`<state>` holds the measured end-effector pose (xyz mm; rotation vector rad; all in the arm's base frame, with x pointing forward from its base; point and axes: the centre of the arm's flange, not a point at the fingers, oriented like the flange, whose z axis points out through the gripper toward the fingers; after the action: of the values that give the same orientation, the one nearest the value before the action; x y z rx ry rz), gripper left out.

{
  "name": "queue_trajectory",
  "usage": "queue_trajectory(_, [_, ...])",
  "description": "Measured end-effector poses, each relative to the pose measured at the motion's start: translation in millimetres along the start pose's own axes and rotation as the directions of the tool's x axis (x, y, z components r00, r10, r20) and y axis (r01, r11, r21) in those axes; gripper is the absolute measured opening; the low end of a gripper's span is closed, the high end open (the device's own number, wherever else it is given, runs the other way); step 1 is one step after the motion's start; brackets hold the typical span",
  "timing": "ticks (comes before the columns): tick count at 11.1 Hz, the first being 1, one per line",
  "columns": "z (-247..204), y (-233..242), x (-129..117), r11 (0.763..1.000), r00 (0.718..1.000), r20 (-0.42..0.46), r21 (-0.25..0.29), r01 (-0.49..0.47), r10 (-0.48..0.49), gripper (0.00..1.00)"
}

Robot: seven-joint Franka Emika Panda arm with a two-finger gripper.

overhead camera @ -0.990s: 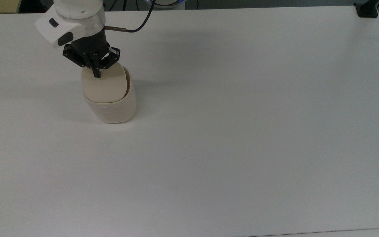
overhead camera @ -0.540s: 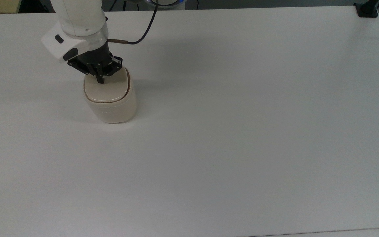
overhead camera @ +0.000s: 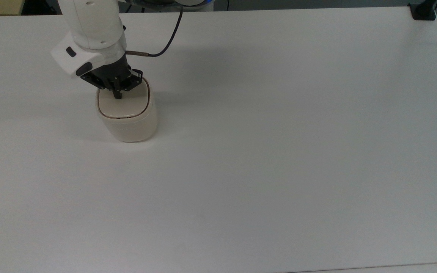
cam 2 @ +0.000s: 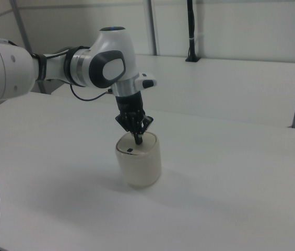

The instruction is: Close the trash bin

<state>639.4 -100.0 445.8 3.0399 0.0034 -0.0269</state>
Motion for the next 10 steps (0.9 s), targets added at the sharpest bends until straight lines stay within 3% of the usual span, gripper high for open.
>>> queue_trajectory(10, [1.1,0.2,1.0,1.000,1.000,0.000,0.000,-0.017,0.017,0.03])
